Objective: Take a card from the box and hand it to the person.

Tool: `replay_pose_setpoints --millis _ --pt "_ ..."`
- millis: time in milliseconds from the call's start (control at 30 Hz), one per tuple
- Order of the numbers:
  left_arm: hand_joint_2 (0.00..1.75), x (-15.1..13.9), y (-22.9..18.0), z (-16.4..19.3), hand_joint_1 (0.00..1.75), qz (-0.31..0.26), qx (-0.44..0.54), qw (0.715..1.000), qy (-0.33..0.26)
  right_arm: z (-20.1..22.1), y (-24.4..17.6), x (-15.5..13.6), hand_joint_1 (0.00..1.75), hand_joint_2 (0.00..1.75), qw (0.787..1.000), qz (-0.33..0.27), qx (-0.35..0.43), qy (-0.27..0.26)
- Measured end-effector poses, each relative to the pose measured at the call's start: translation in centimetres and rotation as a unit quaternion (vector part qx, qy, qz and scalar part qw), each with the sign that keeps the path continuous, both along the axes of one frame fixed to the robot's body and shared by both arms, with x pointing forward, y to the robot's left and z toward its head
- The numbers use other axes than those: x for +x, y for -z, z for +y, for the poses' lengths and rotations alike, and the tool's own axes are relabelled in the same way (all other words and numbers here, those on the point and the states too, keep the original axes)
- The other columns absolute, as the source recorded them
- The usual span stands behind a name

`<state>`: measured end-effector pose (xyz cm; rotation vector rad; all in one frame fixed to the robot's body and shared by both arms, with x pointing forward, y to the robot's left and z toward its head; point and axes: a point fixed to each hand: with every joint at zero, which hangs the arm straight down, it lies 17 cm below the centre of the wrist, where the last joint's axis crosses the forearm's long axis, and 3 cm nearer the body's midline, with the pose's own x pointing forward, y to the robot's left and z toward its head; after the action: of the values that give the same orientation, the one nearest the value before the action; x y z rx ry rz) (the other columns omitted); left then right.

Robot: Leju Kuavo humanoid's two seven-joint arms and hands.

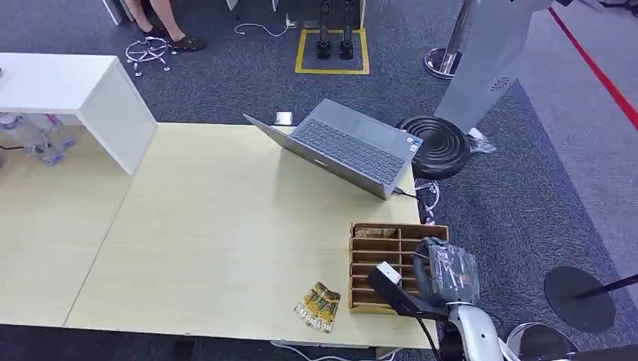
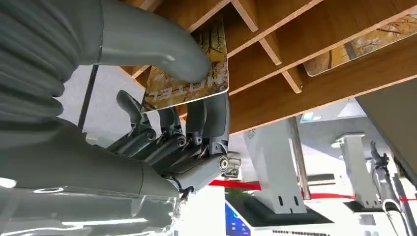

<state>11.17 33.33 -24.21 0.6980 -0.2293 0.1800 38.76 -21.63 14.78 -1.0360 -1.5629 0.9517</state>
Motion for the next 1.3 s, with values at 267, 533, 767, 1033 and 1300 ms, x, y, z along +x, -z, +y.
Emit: replay_pose_setpoints --millis 267,533,767,1033,1300 --pt "0.00 -0.1 0.0 0.1 0.00 0.000 0.000 1.000 -0.003 -0.2 -1.6 -0.2 1.54 1.75 1.000 -0.001 -0.017 -0.003" --pt "0.00 -0.2 0.0 0.1 0.00 0.001 -0.001 1.000 -0.009 -0.4 -5.2 -0.8 1.55 1.75 0.999 -0.026 -0.024 -0.010" --pt "0.00 -0.3 0.1 0.1 0.00 0.002 -0.002 1.000 -0.011 -0.4 -8.6 -1.4 1.55 1.75 0.998 -0.053 -0.009 -0.019" --pt "0.00 -0.3 0.1 0.1 0.00 0.003 -0.002 1.000 -0.011 -0.3 -11.5 -1.9 1.59 1.75 0.996 -0.079 0.009 -0.030" --pt "0.00 -0.2 0.0 0.1 0.00 0.001 -0.001 1.000 -0.007 -3.3 -13.9 -1.3 1.57 1.75 0.993 -0.115 -0.001 0.007"
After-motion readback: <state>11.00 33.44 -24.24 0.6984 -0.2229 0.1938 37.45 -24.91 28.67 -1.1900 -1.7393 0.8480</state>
